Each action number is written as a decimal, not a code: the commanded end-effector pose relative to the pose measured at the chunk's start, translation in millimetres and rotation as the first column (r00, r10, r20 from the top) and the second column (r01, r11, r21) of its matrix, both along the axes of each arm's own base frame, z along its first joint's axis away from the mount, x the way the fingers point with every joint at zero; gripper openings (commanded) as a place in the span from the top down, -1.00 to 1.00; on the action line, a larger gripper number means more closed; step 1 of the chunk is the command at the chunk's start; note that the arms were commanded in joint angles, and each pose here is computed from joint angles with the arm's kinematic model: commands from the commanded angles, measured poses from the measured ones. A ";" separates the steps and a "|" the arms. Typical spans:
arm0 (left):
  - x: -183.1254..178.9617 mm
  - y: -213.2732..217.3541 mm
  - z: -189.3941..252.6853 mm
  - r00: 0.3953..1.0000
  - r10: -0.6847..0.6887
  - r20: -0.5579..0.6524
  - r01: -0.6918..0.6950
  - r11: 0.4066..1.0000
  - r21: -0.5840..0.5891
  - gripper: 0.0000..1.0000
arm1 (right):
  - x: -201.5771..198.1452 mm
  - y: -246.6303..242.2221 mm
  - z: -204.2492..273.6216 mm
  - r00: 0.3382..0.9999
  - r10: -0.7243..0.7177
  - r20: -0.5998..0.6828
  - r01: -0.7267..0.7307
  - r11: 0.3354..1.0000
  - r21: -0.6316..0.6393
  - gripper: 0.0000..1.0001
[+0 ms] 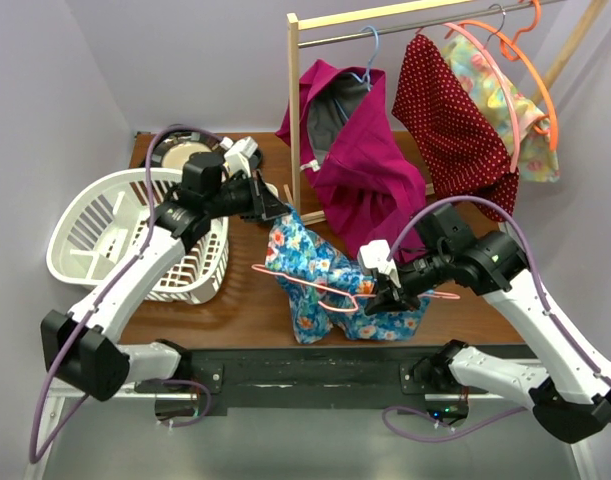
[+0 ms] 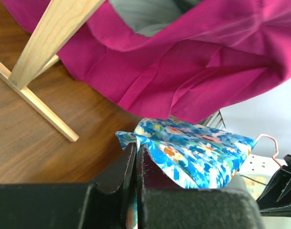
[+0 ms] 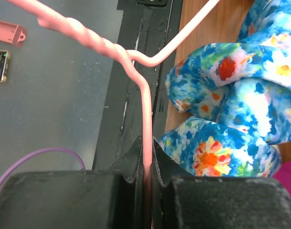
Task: Place the skirt on the hanger
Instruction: Place skirt on hanger
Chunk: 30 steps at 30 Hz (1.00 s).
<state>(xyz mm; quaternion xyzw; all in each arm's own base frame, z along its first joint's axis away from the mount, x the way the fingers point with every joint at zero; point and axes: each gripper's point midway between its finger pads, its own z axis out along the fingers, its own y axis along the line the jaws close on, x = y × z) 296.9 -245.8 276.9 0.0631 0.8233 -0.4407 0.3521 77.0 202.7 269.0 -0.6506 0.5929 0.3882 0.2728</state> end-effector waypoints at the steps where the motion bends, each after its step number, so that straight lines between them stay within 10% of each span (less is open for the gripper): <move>1: 14.3 -3.3 26.2 0.993 -0.058 0.100 0.063 0.997 -0.040 1.00 | -9.6 3.9 10.7 0.998 0.061 0.003 -0.061 0.997 0.047 1.00; 9: 23.1 6.0 67.4 0.985 -0.050 0.167 0.063 0.995 -0.073 1.00 | -34.5 1.3 -12.1 0.982 0.151 -0.115 -0.150 0.989 0.016 1.00; 19: 20.5 -0.1 13.1 0.994 -0.096 0.056 0.101 0.991 -0.083 0.99 | -34.8 3.0 3.5 0.984 0.162 -0.079 -0.159 0.987 0.035 1.00; 24: 26.6 15.4 -20.3 1.000 -0.016 0.012 0.016 0.999 0.030 0.37 | -33.2 6.3 23.2 0.986 0.149 -0.080 -0.144 0.987 0.071 1.00; 30: 31.7 72.8 28.0 0.944 0.227 0.239 -0.267 0.951 0.152 -0.43 | -15.2 11.2 31.3 0.988 0.040 -0.148 -0.026 0.995 0.097 1.00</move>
